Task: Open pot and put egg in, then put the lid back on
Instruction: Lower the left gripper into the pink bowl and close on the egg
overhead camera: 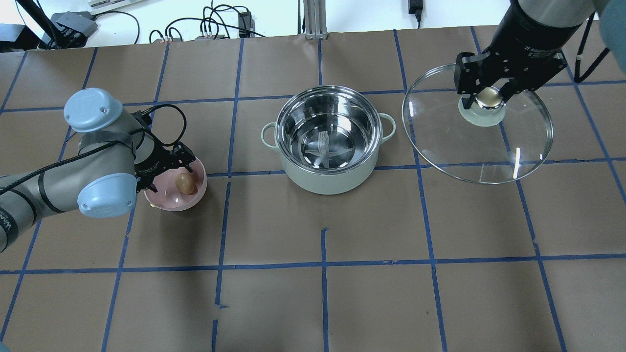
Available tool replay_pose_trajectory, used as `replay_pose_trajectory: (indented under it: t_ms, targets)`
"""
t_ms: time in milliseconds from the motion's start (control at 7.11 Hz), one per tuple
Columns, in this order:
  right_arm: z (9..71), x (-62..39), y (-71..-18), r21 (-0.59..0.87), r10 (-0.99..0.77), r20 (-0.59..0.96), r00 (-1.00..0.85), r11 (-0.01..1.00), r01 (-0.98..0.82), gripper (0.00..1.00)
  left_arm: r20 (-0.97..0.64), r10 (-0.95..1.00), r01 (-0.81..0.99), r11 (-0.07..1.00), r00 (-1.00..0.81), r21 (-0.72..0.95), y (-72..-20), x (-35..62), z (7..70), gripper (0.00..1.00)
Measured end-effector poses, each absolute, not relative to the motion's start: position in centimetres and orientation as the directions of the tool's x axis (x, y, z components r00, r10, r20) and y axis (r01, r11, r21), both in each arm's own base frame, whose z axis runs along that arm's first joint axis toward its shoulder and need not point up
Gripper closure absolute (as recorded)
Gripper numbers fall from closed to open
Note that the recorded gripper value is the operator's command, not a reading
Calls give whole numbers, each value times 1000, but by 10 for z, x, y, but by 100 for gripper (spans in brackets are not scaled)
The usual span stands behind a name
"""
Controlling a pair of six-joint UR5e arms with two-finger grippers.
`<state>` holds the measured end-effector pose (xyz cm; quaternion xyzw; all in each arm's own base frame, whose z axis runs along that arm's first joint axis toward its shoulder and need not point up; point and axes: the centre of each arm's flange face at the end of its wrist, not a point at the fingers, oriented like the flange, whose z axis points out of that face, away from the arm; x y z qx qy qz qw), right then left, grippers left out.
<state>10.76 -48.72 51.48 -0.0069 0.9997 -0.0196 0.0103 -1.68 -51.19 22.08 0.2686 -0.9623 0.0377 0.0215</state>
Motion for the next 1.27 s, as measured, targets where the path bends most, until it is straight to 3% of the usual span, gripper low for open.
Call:
replay_pose_trajectory:
  t_ms: [1267]
  targets:
    - [514,108,-487,-37,-15,-21,-1000,999,-14,97,81,-540,-545,835,-838,-73,-513,-16,202,1]
